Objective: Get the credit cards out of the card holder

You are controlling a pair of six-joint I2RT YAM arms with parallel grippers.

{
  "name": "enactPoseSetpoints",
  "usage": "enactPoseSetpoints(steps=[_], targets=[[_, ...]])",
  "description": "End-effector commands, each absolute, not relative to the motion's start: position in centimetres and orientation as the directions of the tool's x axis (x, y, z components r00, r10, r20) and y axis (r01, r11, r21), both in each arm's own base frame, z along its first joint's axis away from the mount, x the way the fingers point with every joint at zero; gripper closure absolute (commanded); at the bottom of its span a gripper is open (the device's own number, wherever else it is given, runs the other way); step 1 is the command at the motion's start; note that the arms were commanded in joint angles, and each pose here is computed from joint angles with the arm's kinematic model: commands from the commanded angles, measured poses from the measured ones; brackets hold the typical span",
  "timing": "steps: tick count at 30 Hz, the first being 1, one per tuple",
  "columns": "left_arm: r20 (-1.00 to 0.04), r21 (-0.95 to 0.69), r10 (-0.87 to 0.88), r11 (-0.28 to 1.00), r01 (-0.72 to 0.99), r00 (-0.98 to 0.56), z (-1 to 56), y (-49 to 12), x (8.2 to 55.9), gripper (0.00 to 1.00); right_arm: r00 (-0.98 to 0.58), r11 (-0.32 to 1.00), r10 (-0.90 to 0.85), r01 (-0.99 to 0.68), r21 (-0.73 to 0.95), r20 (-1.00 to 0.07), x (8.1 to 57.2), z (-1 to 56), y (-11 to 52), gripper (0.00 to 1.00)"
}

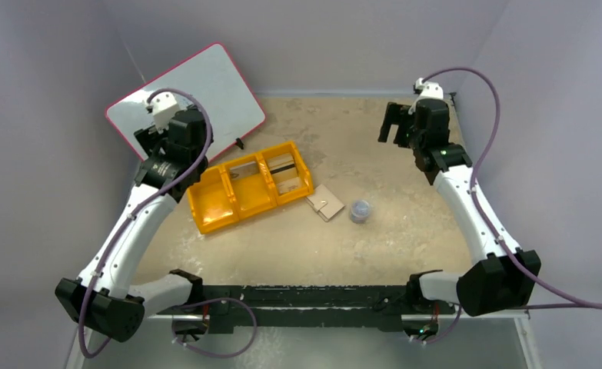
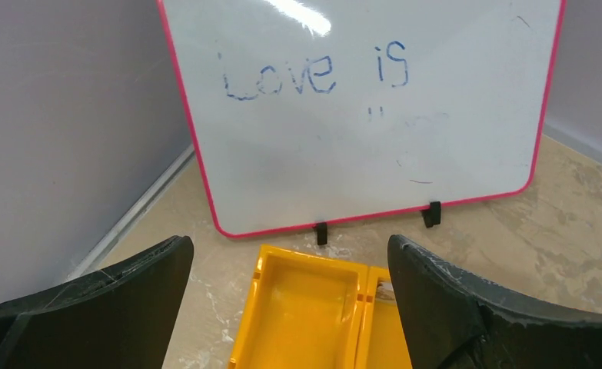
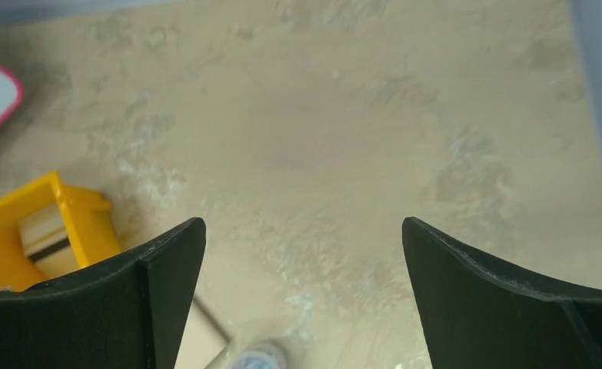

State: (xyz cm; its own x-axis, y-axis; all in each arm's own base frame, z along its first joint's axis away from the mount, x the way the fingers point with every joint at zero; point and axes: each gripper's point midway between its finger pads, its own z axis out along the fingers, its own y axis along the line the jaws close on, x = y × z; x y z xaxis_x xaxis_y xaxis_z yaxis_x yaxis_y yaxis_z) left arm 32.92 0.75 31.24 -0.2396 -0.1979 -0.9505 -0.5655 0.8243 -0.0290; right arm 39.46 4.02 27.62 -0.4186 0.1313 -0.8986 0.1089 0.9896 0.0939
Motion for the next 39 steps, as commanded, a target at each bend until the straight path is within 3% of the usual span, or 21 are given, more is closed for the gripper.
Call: enactPoseSetpoints(steps=[1,11,22,31,35,39], targets=[[-0.947,-0.169,-0.298,0.775,-0.609,-0.116,32.0,2.5,32.4,0.01,-0.453,0.97,0.212,-0.007,0.242,-0.866,39.2,25.4,7.4,0.0],[-0.881,-0.33,-0.453,0.794,-0.51,-0.135,29.5,0.8,33.0,0.0,-0.636,0.859,0.26,-0.192,0.475,-0.727,37.7,19.8,14.2,0.0],[-0.718,-0.477,-0.497,0.861,-0.176,-0.487,23.6,-8.8,35.6,0.06,-0.733,0.83,0.185,-0.24,0.504,-0.655,36.2,16.8,20.4,0.0],[-0.638,-0.587,-0.472,0.81,-0.013,-0.609,22.0,-13.3,35.6,0.06,-0.816,0.804,0.068,-0.295,0.516,-0.574,30.2,13.6,25.2,0.0],[-0.642,-0.596,-0.47,0.803,0.008,-0.606,22.3,-13.6,35.6,0.06,-0.856,0.823,0.038,-0.266,0.502,-0.516,27.8,10.9,25.2,0.0],[-0.648,-0.596,-0.47,0.803,0.015,-0.599,22.6,-13.6,35.6,0.06,-0.863,0.921,0.107,-0.101,0.376,-0.494,27.9,8.4,21.7,0.0]])
